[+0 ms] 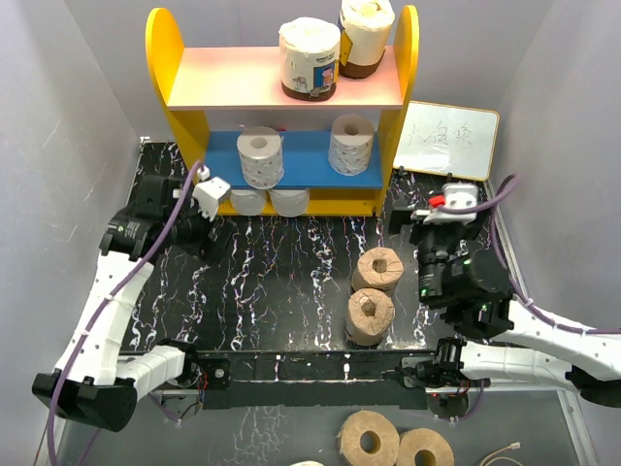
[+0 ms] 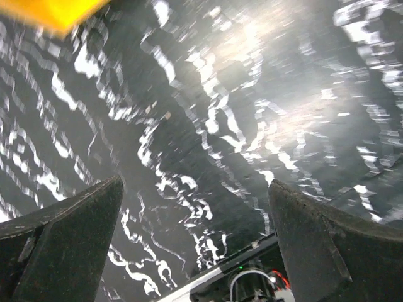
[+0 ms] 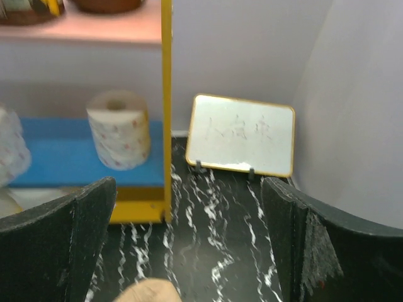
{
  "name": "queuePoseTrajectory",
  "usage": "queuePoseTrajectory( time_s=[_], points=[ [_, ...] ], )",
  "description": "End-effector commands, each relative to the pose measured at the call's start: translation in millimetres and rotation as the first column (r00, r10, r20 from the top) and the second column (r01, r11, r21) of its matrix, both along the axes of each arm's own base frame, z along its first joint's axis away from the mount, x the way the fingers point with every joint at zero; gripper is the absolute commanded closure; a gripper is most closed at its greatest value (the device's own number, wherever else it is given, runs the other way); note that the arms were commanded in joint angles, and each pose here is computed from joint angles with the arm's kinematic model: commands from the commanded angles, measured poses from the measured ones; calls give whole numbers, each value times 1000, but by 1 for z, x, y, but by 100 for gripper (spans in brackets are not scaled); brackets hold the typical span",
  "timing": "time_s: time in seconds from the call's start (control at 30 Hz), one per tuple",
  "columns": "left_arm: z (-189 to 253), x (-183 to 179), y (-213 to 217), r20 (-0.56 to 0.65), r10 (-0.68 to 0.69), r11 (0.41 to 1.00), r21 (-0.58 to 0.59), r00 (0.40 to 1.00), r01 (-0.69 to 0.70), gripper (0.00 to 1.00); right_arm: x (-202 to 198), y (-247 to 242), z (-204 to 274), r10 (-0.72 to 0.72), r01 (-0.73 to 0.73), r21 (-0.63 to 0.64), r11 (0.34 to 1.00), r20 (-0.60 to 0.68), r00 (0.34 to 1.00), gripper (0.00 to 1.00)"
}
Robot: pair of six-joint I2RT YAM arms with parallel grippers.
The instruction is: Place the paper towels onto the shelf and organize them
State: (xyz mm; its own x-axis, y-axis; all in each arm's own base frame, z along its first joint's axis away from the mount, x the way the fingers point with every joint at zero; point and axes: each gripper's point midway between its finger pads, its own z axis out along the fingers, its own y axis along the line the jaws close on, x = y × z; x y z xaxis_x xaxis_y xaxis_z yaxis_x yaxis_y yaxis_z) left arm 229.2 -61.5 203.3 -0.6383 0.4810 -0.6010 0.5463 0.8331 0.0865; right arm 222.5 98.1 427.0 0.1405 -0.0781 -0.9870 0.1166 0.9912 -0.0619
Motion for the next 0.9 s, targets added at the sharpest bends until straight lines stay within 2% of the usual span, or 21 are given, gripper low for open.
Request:
queuePoseTrajectory(
  time_s=[0.0, 0.1, 0.23, 0.33, 0.4, 0.5, 0.53, 0.63, 0.67, 0.83, 0.87],
  points=[
    [57, -21, -75, -19, -312, 922, -247, 950, 298, 1, -5, -17, -59, -60, 57, -37, 998, -92, 994, 1],
    [55, -25, -120, -74, -437, 874, -272, 896, 404, 1, -11, -34, -84, -83, 85, 16, 996, -116, 990, 1],
    [58, -28, -169, -81, -545, 807, -321, 835, 496, 1, -18, -51, -117, -114, 112, -22, 993, -166, 980, 1],
    [56, -19, -205, -61, -573, 790, -308, 818, 530, 1, -21, -57, -137, -125, 116, -64, 991, -177, 976, 1],
    [51, -15, -227, 6, -597, 783, -213, 802, 584, 1, -22, -61, -151, -133, 121, -75, 990, -180, 975, 1],
    [26, -21, -254, 69, -671, 740, 13, 738, 672, 1, -26, -74, -154, -161, 158, -32, 987, -166, 973, 1],
    [15, -25, -261, 86, -701, 713, 107, 708, 693, 1, -29, -82, -152, -184, 186, 2, 982, -157, 970, 1],
    [-13, -39, -277, 129, -802, 584, 375, 583, 720, 1, -36, -101, -154, -193, 206, 84, 975, -141, 971, 1],
    [-18, -41, -282, 145, -825, 550, 428, 547, 717, 1, -38, -106, -153, -185, 201, 122, 972, -134, 974, 1],
    [-26, -37, -298, 206, -873, 483, 493, 442, 724, 1, -58, -158, -150, -242, 266, 371, 890, -111, 964, 2],
    [-28, -35, -302, 209, -877, 477, 501, 433, 723, 1, -58, -160, -151, -264, 289, 351, 891, -118, 957, 2]
  ],
)
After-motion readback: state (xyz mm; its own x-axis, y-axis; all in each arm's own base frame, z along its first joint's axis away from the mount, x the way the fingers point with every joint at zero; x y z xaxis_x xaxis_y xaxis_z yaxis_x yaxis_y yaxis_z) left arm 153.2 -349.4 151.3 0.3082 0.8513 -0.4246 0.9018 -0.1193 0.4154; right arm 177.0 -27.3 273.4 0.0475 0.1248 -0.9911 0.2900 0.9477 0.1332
